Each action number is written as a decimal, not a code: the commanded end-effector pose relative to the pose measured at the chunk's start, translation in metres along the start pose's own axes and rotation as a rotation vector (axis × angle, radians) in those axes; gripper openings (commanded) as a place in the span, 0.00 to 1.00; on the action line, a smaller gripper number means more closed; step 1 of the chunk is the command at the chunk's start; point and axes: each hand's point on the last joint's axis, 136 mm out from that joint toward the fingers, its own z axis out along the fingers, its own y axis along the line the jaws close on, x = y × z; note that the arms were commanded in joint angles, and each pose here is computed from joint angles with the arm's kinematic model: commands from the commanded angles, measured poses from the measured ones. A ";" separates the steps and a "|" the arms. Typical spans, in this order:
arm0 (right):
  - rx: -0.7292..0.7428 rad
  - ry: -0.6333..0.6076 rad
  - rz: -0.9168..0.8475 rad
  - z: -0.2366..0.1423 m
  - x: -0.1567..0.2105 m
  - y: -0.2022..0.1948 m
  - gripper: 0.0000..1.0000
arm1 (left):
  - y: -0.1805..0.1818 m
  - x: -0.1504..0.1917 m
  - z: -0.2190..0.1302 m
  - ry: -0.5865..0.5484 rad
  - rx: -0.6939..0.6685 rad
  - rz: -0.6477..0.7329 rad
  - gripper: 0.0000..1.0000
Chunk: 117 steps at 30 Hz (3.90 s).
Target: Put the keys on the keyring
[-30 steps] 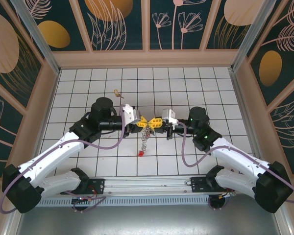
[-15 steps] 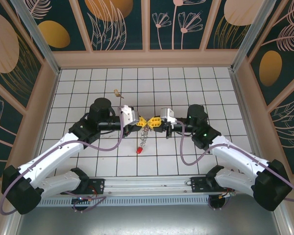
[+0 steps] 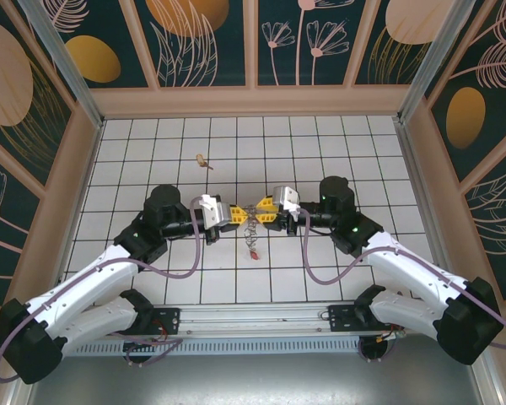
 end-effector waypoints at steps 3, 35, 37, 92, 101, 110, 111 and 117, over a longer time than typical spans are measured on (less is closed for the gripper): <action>-0.033 -0.052 -0.052 -0.002 -0.025 0.004 0.26 | 0.000 -0.022 -0.001 -0.077 0.013 0.069 0.00; -0.018 -0.109 -0.074 -0.001 -0.036 0.005 0.00 | 0.008 0.003 -0.002 0.012 -0.057 0.023 0.35; -0.026 -0.110 -0.069 0.000 -0.036 0.007 0.00 | 0.008 0.007 -0.001 0.033 -0.053 0.020 0.33; 0.055 0.052 -0.122 -0.001 -0.004 -0.005 0.32 | 0.045 0.015 -0.001 0.124 -0.211 -0.005 0.00; 0.249 0.015 -0.039 -0.008 0.001 -0.045 0.49 | 0.071 0.022 -0.039 0.197 -0.395 0.009 0.00; 0.486 -0.049 0.113 0.012 0.026 -0.114 0.53 | 0.099 0.052 -0.094 0.435 -0.615 -0.018 0.00; 0.479 -0.039 0.127 0.021 0.032 -0.120 0.53 | 0.105 0.057 -0.104 0.466 -0.660 -0.035 0.00; 0.574 0.048 0.283 0.075 0.083 -0.169 0.51 | 0.137 0.062 -0.158 0.521 -0.856 -0.149 0.00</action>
